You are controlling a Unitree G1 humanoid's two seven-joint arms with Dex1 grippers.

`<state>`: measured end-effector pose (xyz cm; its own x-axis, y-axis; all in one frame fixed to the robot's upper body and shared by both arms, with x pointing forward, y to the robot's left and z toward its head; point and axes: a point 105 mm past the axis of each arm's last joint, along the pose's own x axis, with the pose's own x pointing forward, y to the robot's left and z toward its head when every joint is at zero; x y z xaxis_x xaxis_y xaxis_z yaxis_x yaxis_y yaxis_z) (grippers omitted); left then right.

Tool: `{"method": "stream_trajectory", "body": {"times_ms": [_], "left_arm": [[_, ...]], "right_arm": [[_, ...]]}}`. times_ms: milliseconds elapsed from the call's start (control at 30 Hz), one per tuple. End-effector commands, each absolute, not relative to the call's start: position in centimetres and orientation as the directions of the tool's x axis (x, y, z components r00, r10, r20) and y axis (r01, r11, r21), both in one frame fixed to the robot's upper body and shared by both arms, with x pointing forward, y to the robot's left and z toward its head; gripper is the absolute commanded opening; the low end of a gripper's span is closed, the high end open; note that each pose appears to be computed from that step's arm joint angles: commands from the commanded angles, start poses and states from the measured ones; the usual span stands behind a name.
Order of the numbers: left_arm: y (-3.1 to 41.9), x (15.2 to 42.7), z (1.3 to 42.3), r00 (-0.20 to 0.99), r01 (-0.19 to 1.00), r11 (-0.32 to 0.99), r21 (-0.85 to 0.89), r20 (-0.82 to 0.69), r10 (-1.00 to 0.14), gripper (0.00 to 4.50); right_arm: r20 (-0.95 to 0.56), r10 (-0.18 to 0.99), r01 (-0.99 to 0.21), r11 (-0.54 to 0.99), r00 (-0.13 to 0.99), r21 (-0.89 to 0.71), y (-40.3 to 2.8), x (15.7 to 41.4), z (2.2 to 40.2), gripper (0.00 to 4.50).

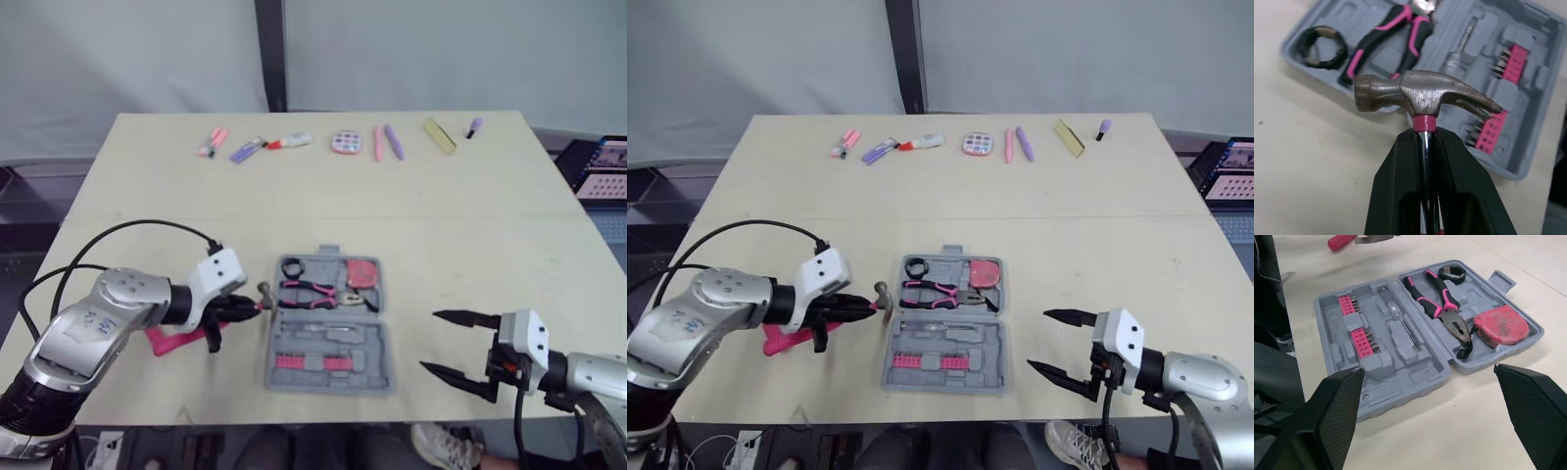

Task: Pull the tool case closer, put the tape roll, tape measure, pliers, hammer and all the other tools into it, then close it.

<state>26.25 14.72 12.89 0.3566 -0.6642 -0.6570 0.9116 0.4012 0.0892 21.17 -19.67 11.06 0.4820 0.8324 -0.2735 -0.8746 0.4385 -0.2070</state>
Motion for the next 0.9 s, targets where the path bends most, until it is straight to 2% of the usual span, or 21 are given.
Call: {"method": "stream_trajectory", "body": {"times_ms": [33,200,900], "left_arm": [[14.0,25.4,13.5,0.328,0.930,0.352,0.101,-0.659,-0.677,0.08],[13.1,24.4,12.6,0.264,0.957,0.269,0.106,-0.705,-0.659,0.08],[4.8,25.8,12.0,0.167,0.982,0.045,0.182,-0.743,-0.647,0.08]], "right_arm": [[-0.272,0.852,-0.891,0.398,0.447,-0.217,-19.1,20.3,11.7,4.50],[-0.278,0.853,-0.894,0.391,0.442,-0.220,-19.0,20.1,12.1,4.50],[-0.304,0.857,-0.907,0.363,0.415,-0.215,-18.7,20.3,10.8,4.50]]}}
